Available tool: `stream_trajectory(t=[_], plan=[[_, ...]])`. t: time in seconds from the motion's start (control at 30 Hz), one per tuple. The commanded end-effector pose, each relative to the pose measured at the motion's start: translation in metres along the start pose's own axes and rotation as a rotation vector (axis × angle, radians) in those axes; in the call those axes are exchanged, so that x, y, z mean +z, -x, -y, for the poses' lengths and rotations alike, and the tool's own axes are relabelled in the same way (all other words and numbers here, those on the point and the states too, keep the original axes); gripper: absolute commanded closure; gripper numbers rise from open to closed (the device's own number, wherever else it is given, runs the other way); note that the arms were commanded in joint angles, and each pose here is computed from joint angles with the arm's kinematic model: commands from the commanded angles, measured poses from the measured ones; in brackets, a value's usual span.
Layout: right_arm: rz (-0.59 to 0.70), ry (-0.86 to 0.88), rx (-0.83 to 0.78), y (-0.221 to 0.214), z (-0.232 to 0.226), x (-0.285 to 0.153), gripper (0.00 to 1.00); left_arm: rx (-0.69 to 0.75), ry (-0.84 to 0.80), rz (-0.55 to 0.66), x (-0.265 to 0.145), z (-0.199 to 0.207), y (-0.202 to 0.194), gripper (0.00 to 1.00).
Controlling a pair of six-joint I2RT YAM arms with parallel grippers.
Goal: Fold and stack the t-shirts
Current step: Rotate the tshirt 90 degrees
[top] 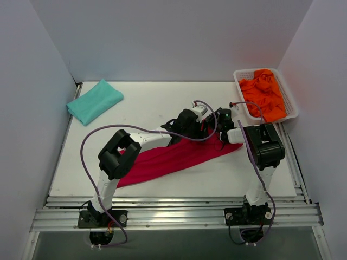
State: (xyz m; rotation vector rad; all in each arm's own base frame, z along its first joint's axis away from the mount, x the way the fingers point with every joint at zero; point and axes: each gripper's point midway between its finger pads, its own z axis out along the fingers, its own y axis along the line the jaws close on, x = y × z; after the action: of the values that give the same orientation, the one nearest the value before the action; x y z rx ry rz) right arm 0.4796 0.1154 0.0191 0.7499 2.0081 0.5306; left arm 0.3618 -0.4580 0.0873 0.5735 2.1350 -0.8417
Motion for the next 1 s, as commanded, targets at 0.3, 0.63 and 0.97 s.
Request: stream_trajectory(t=[0.3, 0.63, 0.97], plan=[[-0.147, -0.199, -0.047, -0.046, 0.067, -0.008, 0.72, 0.042, 0.159, 0.111, -0.009, -0.019, 0.034, 0.28], [-0.146, -0.204, -0.047, -0.046, 0.068, -0.008, 0.72, 0.027, 0.121, 0.058, 0.006, -0.015, 0.015, 0.31], [-0.144, -0.21, -0.047, -0.045, 0.07, -0.008, 0.72, 0.023, 0.059, 0.022, 0.013, 0.0, 0.004, 0.38]])
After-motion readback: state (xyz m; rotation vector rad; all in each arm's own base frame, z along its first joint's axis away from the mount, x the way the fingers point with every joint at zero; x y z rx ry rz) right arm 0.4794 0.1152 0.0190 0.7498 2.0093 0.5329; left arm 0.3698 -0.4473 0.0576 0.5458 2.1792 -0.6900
